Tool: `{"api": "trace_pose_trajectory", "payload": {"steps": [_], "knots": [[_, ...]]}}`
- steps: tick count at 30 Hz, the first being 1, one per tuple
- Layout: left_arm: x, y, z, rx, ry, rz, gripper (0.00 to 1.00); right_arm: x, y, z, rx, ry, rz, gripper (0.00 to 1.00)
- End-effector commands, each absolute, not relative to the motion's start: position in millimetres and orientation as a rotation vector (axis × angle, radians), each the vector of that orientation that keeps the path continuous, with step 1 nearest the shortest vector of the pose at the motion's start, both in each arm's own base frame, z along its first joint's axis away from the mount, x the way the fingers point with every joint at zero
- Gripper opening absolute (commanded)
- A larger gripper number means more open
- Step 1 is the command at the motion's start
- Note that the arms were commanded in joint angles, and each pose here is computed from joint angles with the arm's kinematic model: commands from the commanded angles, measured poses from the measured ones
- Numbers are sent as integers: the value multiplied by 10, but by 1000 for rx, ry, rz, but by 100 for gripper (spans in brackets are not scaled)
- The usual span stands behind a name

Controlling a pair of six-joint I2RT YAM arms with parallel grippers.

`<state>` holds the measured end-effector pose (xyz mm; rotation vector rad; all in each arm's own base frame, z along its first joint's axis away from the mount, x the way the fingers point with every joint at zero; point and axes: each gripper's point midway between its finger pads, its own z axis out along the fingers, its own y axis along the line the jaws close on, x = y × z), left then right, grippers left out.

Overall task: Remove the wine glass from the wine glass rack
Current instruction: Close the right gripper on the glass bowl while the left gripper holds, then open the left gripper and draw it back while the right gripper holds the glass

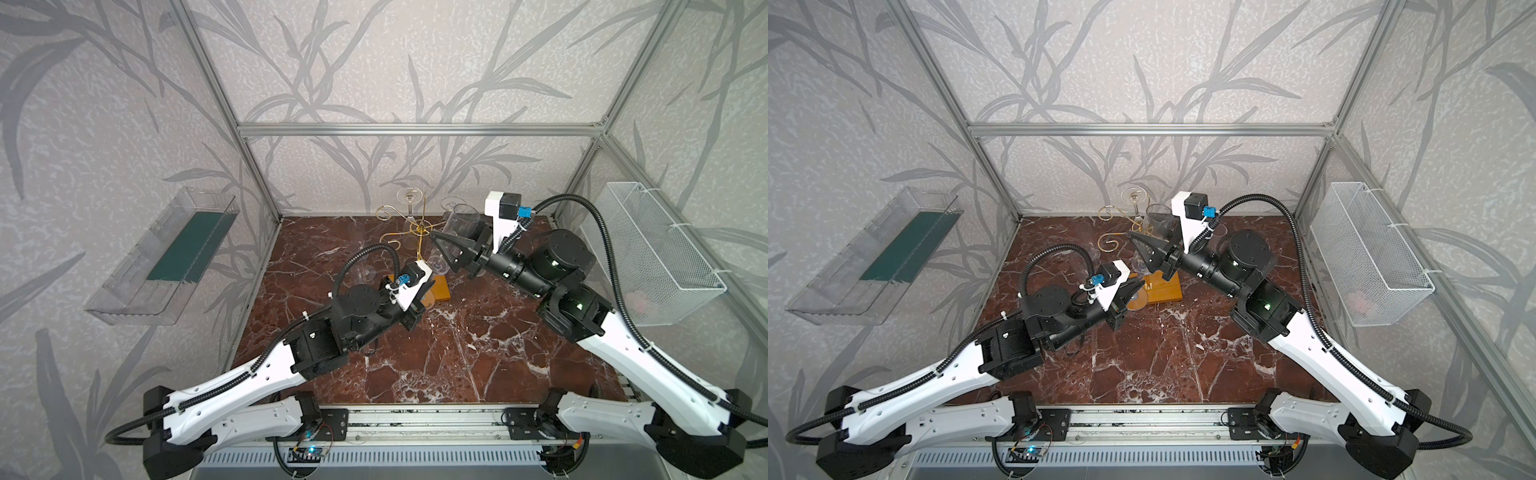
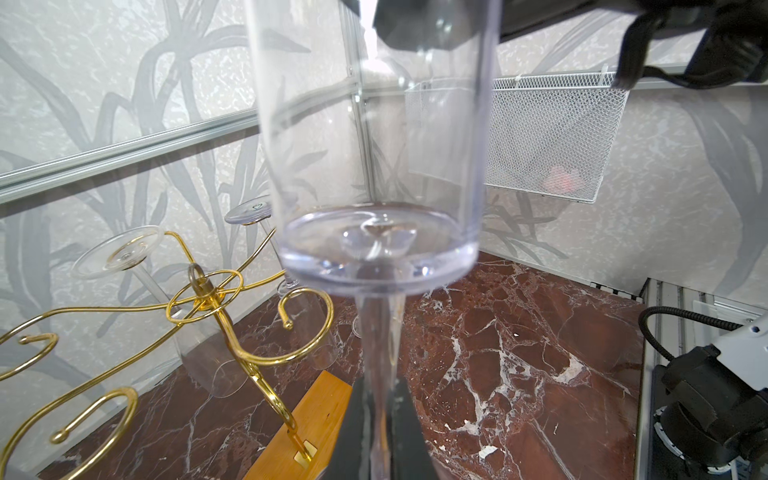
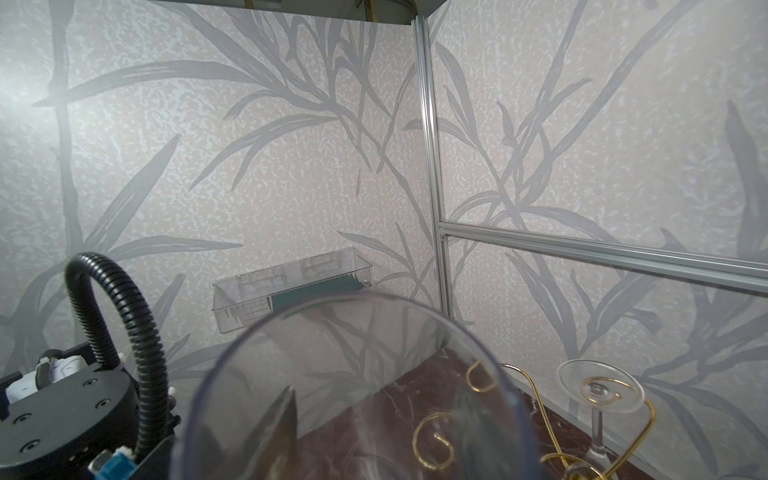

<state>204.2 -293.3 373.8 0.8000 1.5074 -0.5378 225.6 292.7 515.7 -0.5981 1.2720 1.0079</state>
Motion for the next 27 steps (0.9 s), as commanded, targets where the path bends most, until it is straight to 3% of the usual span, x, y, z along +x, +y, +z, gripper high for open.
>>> {"api": "trace_pose_trajectory", "payload": {"steps": [1, 10, 12, 16, 19, 22, 27], "knots": [[2043, -2921, 3830, 780, 1470, -531, 0, 2167, 2837, 5349, -587, 1195, 1015, 53], [2060, -2911, 3788, 772, 1485, -524, 0, 2139, 2805, 5303, -596, 1180, 996, 43], [2059, -2900, 3793, 766, 1486, -524, 9, 2142, 2803, 5281, -599, 1182, 989, 42], [2052, -2833, 3814, 737, 1486, -529, 45, 2154, 2759, 5225, -598, 1183, 947, 42], [2015, -2770, 3825, 722, 1473, -543, 62, 2196, 2684, 5121, -589, 1195, 887, 41], [1999, -2665, 3798, 686, 1474, -543, 72, 2260, 2580, 4958, -572, 1228, 820, 40], [1949, -2392, 3852, 580, 1446, -558, 76, 2354, 2369, 4596, -559, 1282, 704, 39]]}}
